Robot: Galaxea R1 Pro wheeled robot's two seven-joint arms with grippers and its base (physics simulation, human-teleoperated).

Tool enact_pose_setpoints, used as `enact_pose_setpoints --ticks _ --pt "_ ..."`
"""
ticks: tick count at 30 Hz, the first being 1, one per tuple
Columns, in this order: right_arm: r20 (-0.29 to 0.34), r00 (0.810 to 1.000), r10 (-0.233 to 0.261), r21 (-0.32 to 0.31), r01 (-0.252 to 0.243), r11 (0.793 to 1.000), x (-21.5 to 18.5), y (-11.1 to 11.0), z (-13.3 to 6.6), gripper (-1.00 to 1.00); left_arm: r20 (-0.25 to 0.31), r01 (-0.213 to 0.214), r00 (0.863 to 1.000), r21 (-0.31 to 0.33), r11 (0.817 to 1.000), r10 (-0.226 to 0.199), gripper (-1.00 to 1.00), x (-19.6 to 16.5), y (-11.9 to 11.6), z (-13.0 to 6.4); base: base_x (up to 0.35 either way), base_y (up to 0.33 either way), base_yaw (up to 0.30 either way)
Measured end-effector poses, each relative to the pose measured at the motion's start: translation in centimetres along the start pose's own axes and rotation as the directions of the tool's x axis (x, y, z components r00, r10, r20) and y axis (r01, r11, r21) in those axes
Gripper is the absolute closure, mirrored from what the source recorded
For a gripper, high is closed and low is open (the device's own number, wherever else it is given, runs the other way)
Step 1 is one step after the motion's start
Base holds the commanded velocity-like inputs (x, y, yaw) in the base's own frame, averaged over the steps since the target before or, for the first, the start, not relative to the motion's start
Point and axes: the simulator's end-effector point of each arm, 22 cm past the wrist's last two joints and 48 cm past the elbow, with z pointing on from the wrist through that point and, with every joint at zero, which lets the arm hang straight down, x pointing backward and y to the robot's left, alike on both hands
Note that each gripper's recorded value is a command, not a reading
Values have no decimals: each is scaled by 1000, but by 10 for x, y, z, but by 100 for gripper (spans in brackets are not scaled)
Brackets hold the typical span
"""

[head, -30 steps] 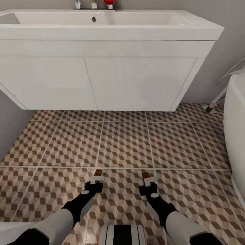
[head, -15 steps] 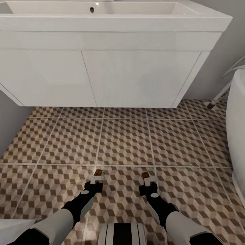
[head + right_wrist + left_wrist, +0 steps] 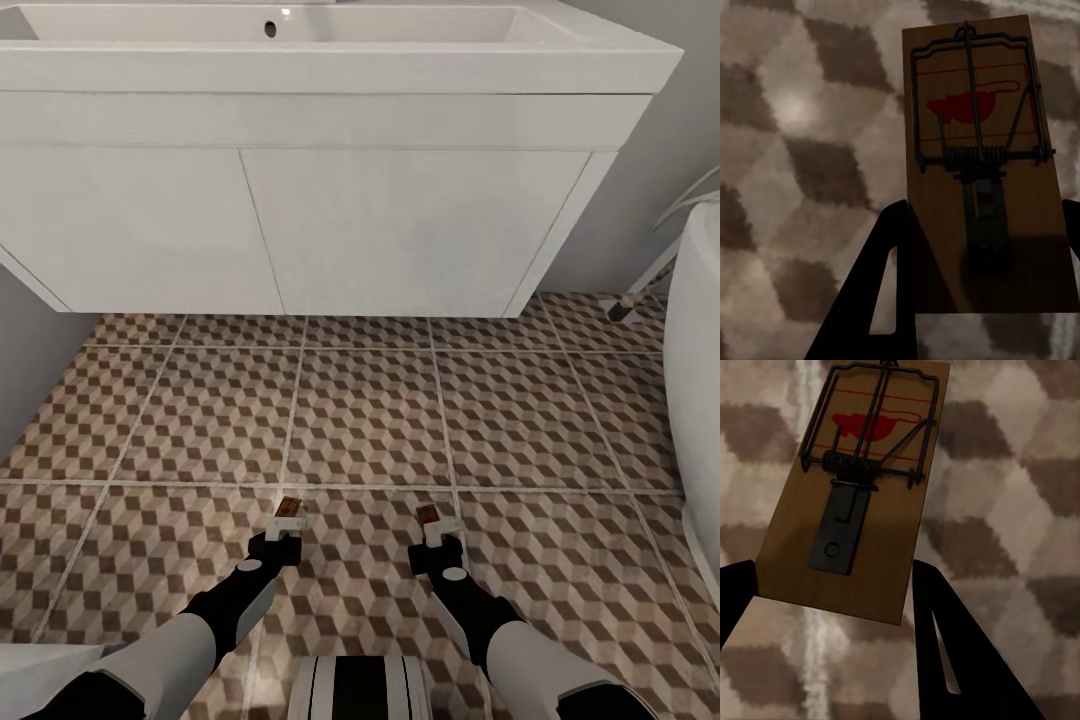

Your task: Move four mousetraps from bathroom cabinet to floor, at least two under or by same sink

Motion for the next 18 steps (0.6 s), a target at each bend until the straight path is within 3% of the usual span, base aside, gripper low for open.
enact_pose_setpoints --ticks 18 --pt "-23 1000 2 -3 -2 1000 8 2 2 100 -27 -1 1000 -8 1000 1 100 12 3 2 0 0 0"
